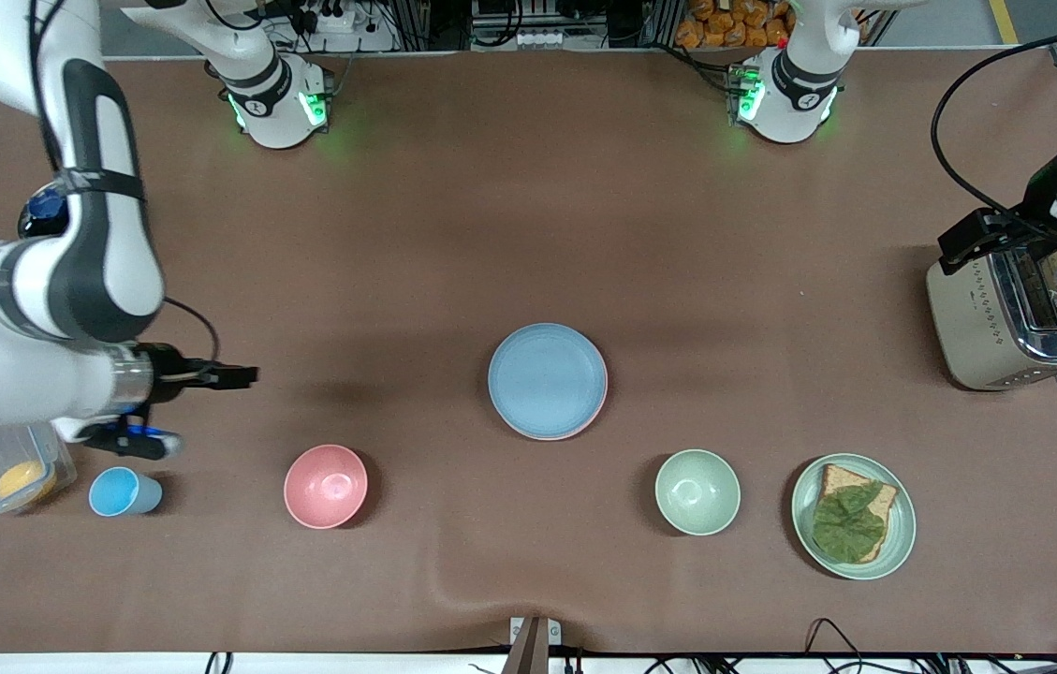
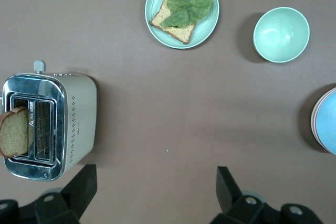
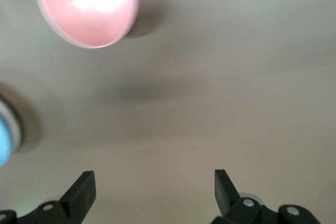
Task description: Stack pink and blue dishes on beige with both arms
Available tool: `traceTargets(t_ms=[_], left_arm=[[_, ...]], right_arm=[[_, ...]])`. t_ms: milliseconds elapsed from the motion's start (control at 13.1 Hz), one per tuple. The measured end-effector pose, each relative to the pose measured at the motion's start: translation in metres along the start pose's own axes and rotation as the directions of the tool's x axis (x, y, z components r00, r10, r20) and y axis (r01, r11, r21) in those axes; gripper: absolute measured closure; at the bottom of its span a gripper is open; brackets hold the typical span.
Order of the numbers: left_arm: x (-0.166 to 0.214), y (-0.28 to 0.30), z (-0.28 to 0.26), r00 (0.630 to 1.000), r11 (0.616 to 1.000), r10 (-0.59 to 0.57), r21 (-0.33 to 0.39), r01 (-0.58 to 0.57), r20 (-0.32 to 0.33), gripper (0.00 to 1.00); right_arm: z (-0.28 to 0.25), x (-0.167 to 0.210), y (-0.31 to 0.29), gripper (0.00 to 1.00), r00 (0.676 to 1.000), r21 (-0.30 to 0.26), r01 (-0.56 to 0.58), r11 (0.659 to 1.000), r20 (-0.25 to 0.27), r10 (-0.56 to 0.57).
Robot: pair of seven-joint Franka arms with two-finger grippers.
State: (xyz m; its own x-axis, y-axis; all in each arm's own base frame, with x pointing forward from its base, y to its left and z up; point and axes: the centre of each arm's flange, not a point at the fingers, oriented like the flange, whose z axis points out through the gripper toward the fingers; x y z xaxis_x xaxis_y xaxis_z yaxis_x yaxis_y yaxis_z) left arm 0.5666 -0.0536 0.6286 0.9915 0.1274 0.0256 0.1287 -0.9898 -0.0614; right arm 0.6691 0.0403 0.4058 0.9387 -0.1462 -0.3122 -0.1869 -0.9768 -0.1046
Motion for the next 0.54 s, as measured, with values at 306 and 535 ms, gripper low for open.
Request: traceTargets(t_ms=[306, 535], left_arm=[[-0.001, 0.004, -0.001, 1.0, 0.999, -0.001, -0.047, 0.001, 0.01, 0.0], [-0.002, 0.008, -0.002, 1.0, 0.999, 0.006, -0.049, -0.006, 0.01, 0.0]], right_arm=[[-0.067, -0.032, 0.026, 0.0, 0.995, -0.046, 0.006, 0.999, -0.095, -0.01], [-0.119, -0.083, 0.044, 0.0, 0.986, -0.073, 0.013, 0.997, -0.167, -0.025]])
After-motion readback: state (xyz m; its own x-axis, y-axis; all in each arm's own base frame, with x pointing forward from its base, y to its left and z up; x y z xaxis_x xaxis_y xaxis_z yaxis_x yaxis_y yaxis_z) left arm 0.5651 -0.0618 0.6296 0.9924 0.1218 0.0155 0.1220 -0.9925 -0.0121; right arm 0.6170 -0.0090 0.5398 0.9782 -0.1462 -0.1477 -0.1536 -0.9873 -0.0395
